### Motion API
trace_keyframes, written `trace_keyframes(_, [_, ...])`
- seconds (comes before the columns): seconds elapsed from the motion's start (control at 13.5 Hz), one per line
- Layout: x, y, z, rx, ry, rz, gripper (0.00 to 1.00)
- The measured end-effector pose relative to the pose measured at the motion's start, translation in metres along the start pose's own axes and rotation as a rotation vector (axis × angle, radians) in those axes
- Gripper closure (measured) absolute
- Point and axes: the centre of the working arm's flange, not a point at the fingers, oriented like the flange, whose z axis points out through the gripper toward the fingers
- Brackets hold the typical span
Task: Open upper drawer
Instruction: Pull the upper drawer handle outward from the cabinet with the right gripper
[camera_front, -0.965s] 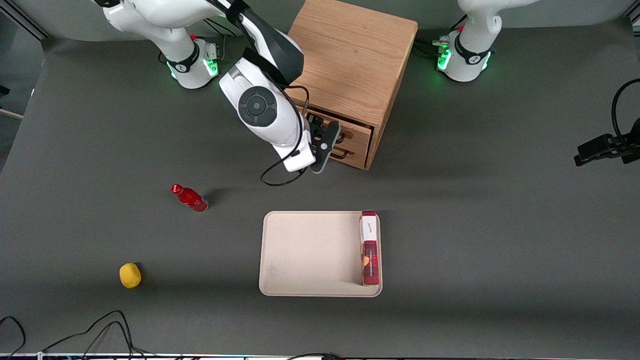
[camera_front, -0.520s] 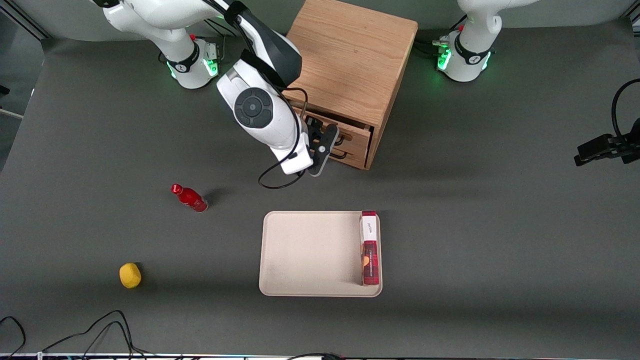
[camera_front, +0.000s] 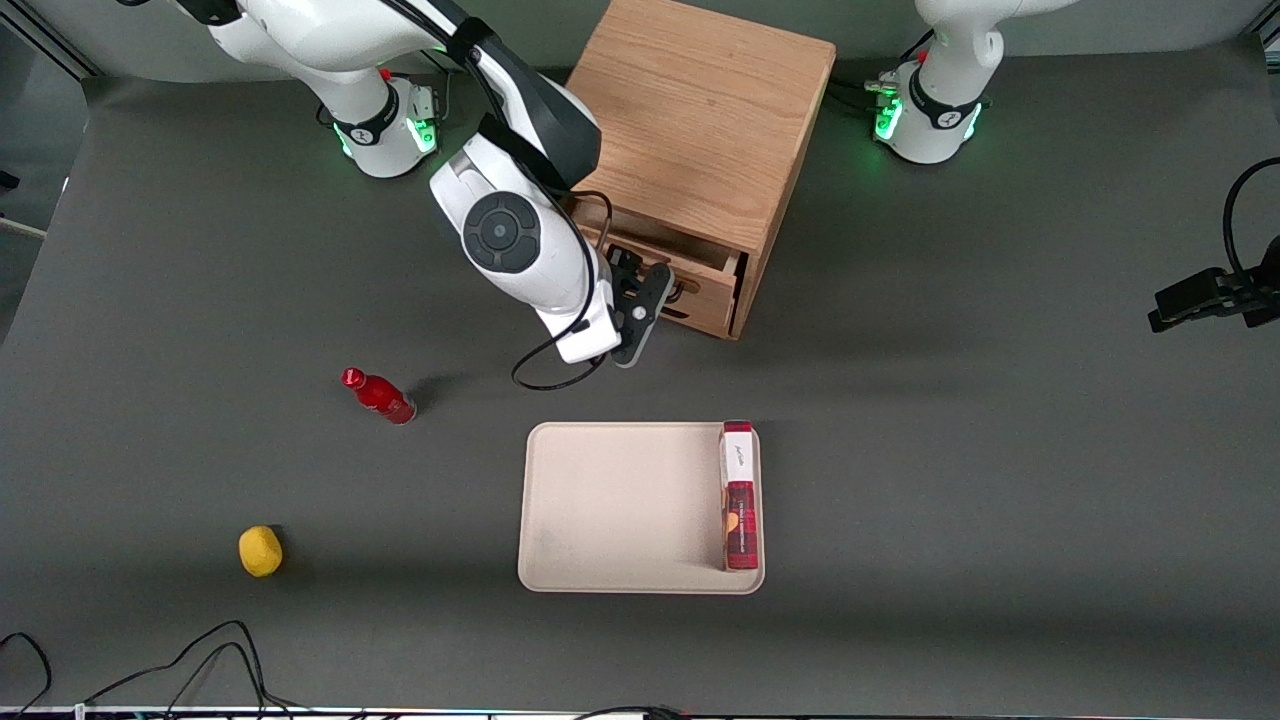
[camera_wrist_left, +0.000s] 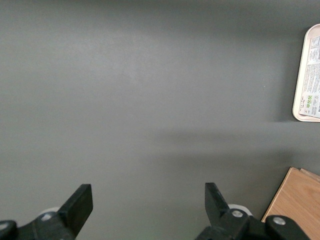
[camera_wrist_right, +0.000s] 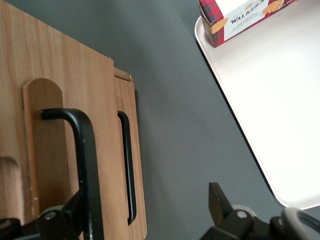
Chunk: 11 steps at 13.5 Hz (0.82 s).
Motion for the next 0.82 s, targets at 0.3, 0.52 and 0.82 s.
trace_keyframes(0.3, [-0.003,0.011,-0.002,-0.002,0.004,-0.008,0.0])
trace_keyframes(0.52, [-0.004,0.014,0.0,0.0,0.002,-0.019,0.0])
trace_keyframes(0.82, [-0.008,0.027,0.001,-0.004,0.0,-0.036,0.0])
